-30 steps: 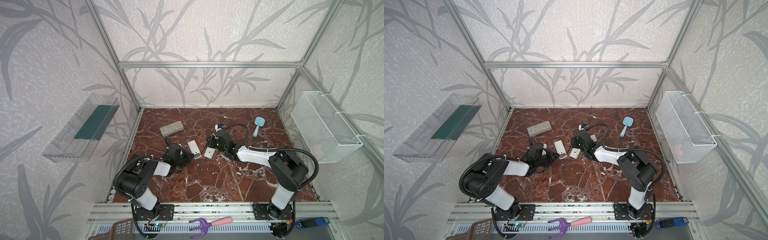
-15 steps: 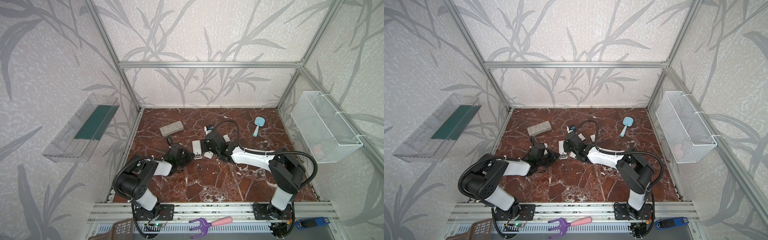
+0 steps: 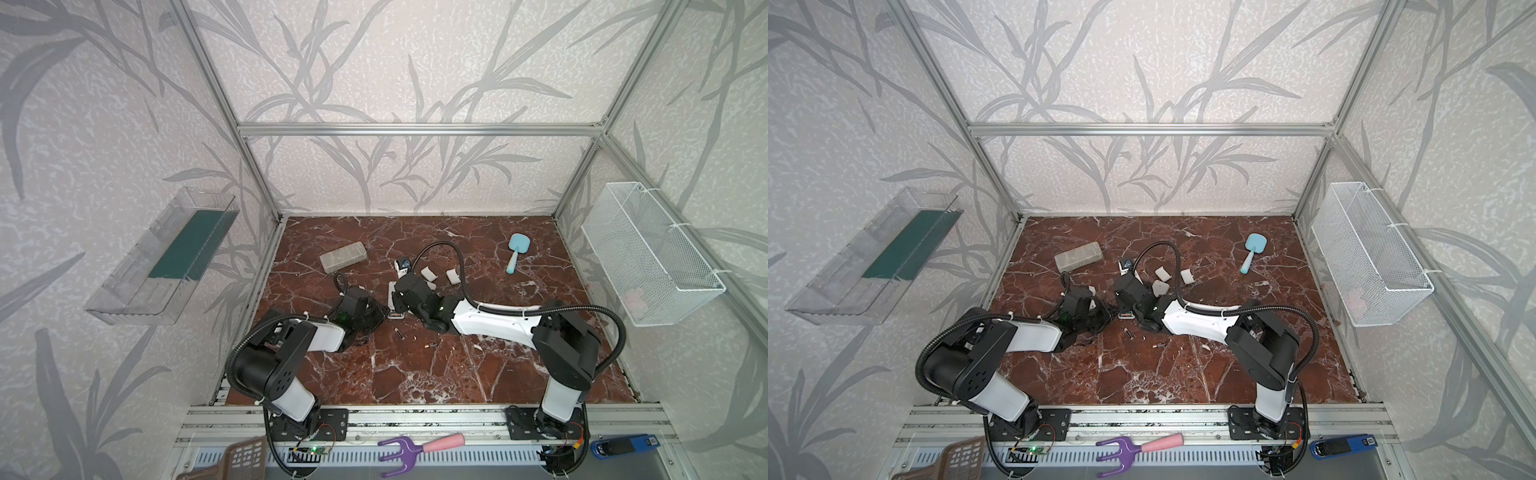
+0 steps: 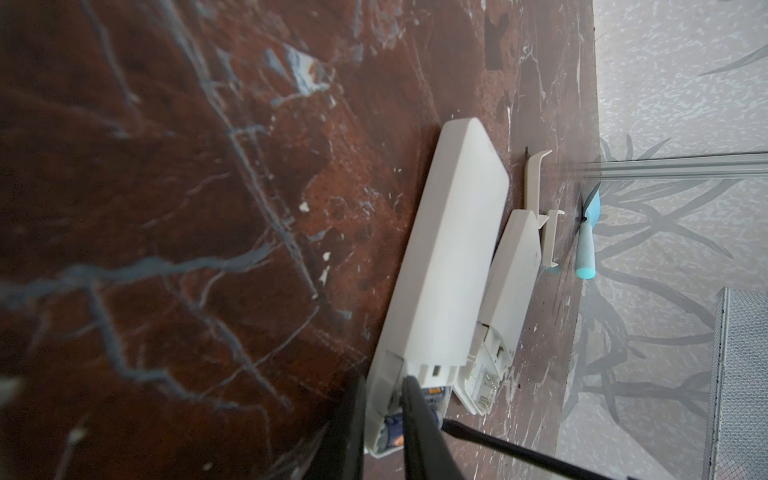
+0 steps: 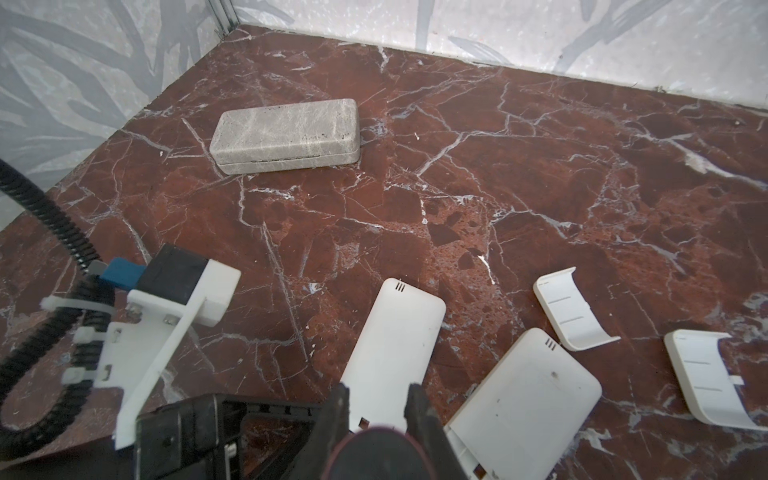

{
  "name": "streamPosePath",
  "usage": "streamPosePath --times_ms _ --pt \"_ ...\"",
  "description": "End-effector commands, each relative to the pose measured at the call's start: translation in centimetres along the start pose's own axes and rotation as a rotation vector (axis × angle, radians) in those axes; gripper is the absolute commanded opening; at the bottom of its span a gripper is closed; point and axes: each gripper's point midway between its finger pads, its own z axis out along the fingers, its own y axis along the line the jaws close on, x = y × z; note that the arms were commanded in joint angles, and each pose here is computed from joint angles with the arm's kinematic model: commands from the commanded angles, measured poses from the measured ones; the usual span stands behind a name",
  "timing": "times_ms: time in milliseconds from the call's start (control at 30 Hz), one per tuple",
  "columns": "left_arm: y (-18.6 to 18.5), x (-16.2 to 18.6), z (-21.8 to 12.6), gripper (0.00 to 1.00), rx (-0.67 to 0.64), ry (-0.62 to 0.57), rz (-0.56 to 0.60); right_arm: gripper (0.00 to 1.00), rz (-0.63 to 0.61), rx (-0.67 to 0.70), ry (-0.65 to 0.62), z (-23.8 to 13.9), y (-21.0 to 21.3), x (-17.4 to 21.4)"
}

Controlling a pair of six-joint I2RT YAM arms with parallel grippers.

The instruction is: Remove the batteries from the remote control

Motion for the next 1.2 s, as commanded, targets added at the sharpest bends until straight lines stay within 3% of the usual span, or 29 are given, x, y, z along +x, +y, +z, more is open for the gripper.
streamPosePath --times_ms 0,367,733,1167 --pt "3.8 4.2 -0.3 0.20 -0.126 0.131 -0.048 0.00 0.087 -0.034 0.041 -0.3 0.6 2.5" --pt "3.1 5.6 0.0 0.24 -0.028 0.144 -0.146 0.00 0.479 -0.096 -0.019 0.3 -2.2 0.0" --pt "3.8 6.0 0.4 0.22 0.006 0.141 -0.199 0.00 0.658 -0.181 -0.021 -0.2 -2.2 -0.4" --pt "3.9 6.0 0.6 0.22 0.000 0.137 -0.188 0.00 0.761 -0.237 -0.031 -0.7 -2.7 -1.4"
